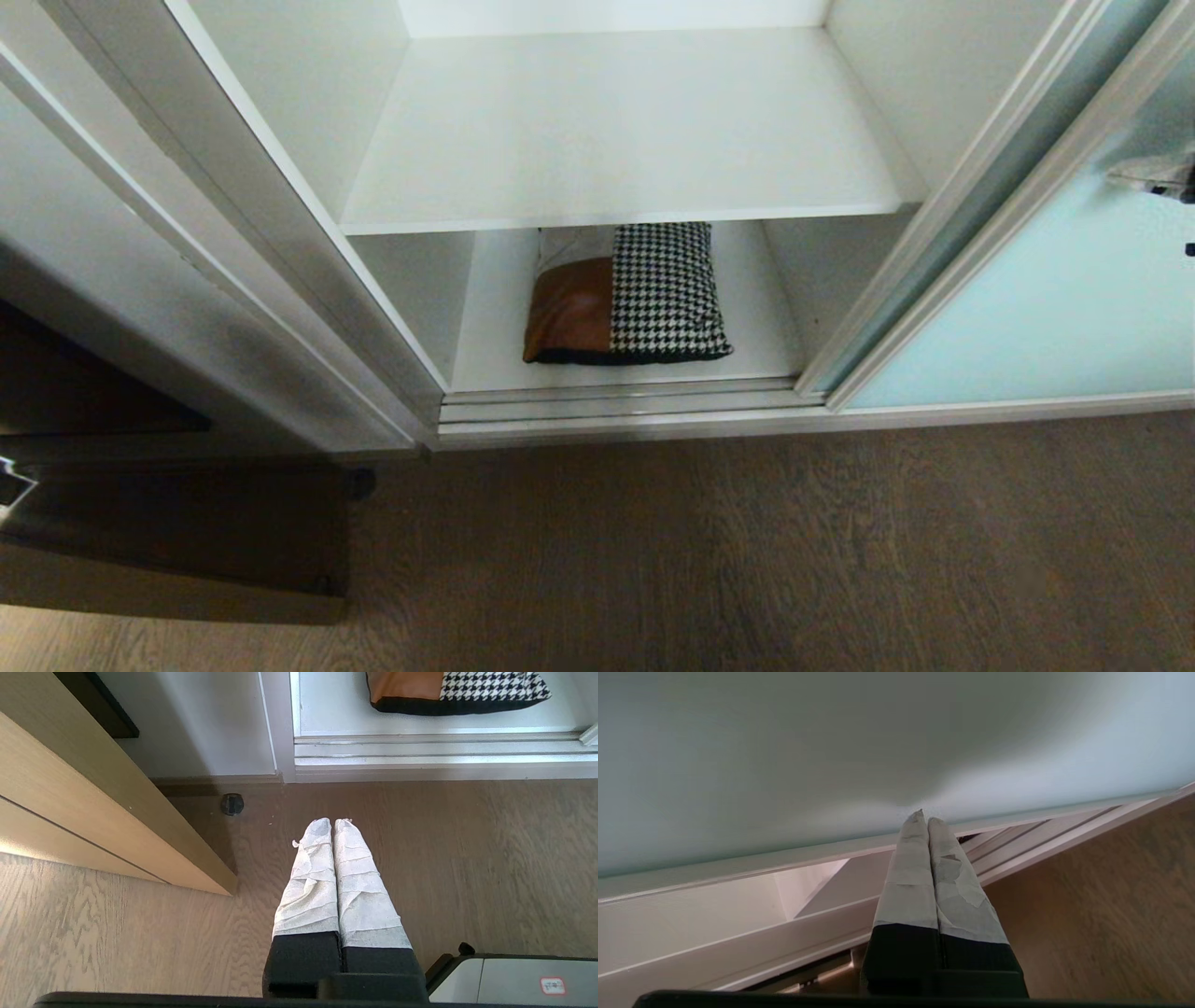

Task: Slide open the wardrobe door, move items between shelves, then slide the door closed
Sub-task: Close the door

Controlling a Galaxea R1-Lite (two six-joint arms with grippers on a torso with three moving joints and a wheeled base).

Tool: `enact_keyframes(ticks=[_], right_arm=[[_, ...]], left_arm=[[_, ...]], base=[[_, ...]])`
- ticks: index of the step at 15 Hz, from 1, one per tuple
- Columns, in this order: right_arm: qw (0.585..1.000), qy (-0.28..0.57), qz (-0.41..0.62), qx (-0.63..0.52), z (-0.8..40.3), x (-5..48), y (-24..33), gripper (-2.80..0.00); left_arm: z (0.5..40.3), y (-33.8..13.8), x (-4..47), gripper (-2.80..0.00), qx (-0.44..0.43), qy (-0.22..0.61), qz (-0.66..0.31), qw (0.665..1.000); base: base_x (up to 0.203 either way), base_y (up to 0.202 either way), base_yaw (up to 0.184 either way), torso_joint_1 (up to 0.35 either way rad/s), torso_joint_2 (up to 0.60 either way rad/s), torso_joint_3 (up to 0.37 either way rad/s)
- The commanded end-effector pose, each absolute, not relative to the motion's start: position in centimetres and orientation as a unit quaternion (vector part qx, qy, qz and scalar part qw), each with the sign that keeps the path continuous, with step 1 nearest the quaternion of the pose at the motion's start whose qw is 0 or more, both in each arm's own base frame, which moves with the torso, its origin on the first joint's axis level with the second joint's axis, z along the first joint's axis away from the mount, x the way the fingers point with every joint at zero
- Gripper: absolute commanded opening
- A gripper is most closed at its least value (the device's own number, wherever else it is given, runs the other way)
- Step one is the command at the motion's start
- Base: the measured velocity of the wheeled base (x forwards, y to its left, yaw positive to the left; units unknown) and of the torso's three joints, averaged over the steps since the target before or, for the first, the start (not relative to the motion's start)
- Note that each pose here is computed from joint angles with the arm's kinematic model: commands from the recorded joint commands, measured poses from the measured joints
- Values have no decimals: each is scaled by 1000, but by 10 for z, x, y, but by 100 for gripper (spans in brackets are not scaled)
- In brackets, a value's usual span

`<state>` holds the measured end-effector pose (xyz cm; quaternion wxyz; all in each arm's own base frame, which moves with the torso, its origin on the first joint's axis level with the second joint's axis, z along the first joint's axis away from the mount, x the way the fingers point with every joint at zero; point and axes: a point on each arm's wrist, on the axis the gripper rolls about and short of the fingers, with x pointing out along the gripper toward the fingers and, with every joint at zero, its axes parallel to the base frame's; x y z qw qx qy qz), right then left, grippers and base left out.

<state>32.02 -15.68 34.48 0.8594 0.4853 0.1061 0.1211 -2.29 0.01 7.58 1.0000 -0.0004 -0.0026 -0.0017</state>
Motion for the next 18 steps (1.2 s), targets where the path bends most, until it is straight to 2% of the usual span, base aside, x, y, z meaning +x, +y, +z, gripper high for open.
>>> enact_keyframes(ticks=[1, 10, 18], right_arm=[[856, 115, 133, 487, 343, 326, -150, -280], [856, 116, 142, 483, 342, 338, -147, -280], [851, 132, 177, 476, 349, 333, -115, -280]], left_arm=[[76, 0, -23, -280, -1, -3, -2, 1000], [76, 0, -23, -280, -1, -2, -2, 1000], [76, 0, -23, -280, -1, -3, -2, 1000]], base=[[0, 0, 0, 0, 0, 0], [0, 0, 0, 0, 0, 0], [0, 0, 0, 0, 0, 0]])
